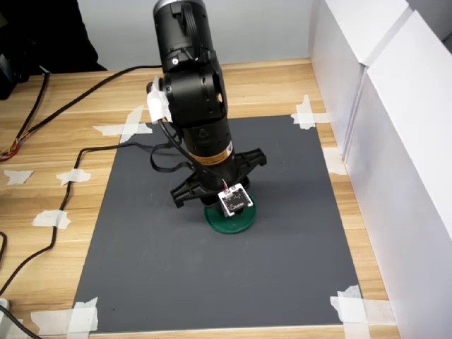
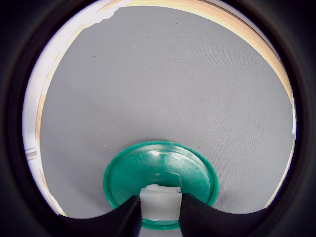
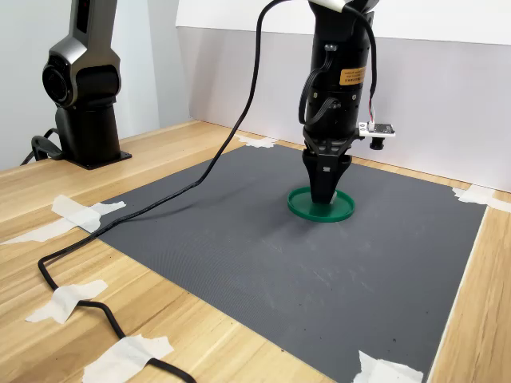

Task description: Grasp a white terminal and put it on the green lid.

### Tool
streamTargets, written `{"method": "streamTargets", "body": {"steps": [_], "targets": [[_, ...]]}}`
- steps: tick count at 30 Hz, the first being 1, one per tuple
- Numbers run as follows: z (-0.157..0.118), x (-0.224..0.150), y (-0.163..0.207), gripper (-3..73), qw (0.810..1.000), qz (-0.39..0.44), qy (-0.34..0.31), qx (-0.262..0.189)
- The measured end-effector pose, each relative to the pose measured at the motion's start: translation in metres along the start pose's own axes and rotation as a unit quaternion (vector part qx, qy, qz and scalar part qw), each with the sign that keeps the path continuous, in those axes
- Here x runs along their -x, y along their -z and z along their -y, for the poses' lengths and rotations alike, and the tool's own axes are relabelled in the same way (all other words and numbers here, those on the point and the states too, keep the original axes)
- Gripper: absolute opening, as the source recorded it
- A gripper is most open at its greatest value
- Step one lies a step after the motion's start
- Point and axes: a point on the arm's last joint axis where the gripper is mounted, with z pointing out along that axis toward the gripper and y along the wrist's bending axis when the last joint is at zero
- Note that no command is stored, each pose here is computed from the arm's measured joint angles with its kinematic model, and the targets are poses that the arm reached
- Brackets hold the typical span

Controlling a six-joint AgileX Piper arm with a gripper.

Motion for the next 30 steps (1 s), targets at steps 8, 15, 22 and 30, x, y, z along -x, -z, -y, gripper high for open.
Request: {"method": "streamTargets", "body": {"steps": [8, 15, 22, 30], "targets": [[-0.001, 0.0, 0.006, 53.3, 1.0, 0.007, -0.005, 0.001], [0.011, -0.008, 0.072, 28.4, 0.993, 0.099, -0.061, -0.013], [0.044, -0.048, 0.153, 0.0, 0.961, 0.223, -0.148, -0.074], [0.03, -0.144, 0.194, -1.6, 0.88, 0.392, -0.198, -0.179]]}}
